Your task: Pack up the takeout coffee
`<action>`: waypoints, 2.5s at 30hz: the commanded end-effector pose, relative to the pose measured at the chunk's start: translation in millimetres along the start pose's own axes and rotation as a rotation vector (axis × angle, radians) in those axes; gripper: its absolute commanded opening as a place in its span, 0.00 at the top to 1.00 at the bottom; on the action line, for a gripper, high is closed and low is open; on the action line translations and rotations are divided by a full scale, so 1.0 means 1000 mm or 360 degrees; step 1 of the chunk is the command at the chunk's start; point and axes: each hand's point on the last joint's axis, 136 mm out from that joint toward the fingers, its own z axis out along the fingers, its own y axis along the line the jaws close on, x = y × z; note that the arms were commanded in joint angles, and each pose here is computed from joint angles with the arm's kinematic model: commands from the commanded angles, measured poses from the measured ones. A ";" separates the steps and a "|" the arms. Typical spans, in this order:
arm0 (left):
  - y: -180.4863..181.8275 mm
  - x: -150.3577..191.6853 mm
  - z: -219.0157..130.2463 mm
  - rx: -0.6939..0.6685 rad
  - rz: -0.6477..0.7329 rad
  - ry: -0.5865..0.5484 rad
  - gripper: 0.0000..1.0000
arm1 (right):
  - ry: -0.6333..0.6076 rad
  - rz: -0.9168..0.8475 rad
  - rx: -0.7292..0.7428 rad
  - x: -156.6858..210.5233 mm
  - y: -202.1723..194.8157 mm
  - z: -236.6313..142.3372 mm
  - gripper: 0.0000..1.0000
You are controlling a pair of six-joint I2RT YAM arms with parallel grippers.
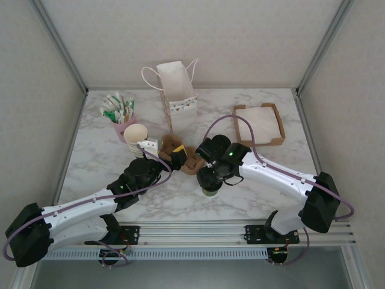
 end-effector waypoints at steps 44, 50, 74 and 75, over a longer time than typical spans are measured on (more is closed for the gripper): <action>-0.064 0.083 0.000 0.0255 -0.0384 0.0855 0.78 | -0.0387 0.0608 -0.0715 0.025 -0.044 -0.045 0.80; -0.071 0.097 -0.012 0.0365 -0.0504 0.0913 0.83 | -0.0363 0.0666 -0.0879 0.024 -0.042 -0.033 0.80; -0.081 0.149 -0.023 0.0530 -0.0758 0.1151 1.00 | -0.0301 0.0767 -0.1023 0.031 -0.038 -0.017 1.00; -0.081 0.149 -0.023 0.0527 -0.0757 0.1153 1.00 | -0.0300 0.0767 -0.1026 0.031 -0.038 -0.017 1.00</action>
